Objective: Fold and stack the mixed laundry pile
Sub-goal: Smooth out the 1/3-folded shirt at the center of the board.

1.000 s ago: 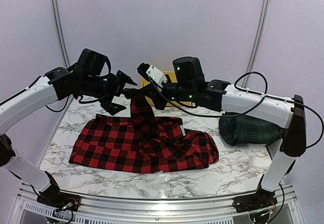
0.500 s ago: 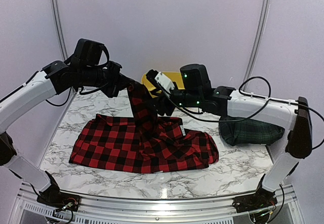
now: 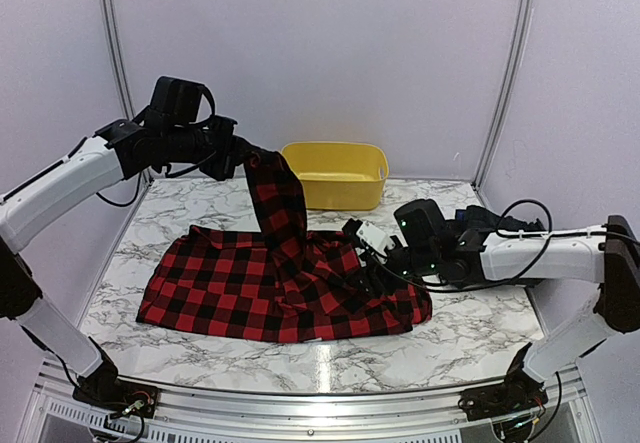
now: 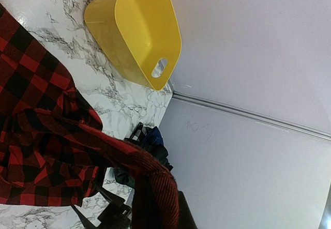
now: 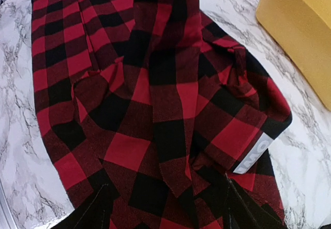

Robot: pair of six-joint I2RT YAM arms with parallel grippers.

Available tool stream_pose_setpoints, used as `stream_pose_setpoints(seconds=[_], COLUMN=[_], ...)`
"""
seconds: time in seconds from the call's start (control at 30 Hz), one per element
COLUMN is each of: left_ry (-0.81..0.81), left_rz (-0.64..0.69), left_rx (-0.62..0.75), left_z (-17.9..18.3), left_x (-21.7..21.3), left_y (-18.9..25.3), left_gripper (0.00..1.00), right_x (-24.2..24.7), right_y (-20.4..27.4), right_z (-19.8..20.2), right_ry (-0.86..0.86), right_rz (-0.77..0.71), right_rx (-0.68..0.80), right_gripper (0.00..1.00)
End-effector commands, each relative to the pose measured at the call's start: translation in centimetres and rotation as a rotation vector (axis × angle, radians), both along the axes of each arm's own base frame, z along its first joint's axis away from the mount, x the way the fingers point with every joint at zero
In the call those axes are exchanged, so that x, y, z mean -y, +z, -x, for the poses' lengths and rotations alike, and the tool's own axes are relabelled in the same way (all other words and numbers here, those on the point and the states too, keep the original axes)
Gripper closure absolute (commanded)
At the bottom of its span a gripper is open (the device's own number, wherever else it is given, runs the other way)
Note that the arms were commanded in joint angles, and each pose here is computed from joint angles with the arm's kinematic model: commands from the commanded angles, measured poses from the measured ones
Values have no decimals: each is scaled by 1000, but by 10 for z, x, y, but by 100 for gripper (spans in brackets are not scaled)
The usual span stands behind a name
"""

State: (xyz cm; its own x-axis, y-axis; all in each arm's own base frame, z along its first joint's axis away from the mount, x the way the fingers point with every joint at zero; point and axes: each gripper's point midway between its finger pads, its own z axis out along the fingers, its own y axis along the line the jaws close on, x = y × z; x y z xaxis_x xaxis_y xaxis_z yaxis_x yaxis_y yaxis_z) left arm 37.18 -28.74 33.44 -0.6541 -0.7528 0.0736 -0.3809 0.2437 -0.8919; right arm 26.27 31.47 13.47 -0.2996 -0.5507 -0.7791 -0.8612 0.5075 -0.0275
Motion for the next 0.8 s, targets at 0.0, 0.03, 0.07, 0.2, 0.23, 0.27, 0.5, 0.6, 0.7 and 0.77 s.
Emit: stream_pose_setpoints(seconds=[0.0,0.03,0.07,0.2,0.23,0.27,0.5,0.6,0.7,0.77], left_ry=[11,12,10,12,14,16,24,20,22,27], left_rz=[67,71,73,79,81,80,83,80,75,71], left_rx=[53,59,62,60,61,59,57,50,46,47], left_z=[-11,-13,-14,-19,-20,-21,-28,-30,-33,-35], left_x=[-3,-3,-2,-4,-4,-5,-7,-7,-8,-10], left_y=[24,26,28,28,28,27,24,20,17,16], left_gripper=[100,100,100,100,100,100,100,100,100,100], right_x=[2,2,1,2,2,3,24,36,49,59], right_y=[-16,-22,-29,-53,-57,-60,-69,-68,-70,-73], right_z=[-11,-12,-14,-18,-18,-17,-40,-52,-57,-58], right_ry=[-29,-28,-27,-19,-16,-13,-144,-224,-285,-320], right_rz=[51,70,89,165,178,187,286,301,298,281], right_rx=[8,2,-2,-22,-25,-29,42,39,1,-35], right_gripper=[34,35,35,36,36,36,51,64,81,91])
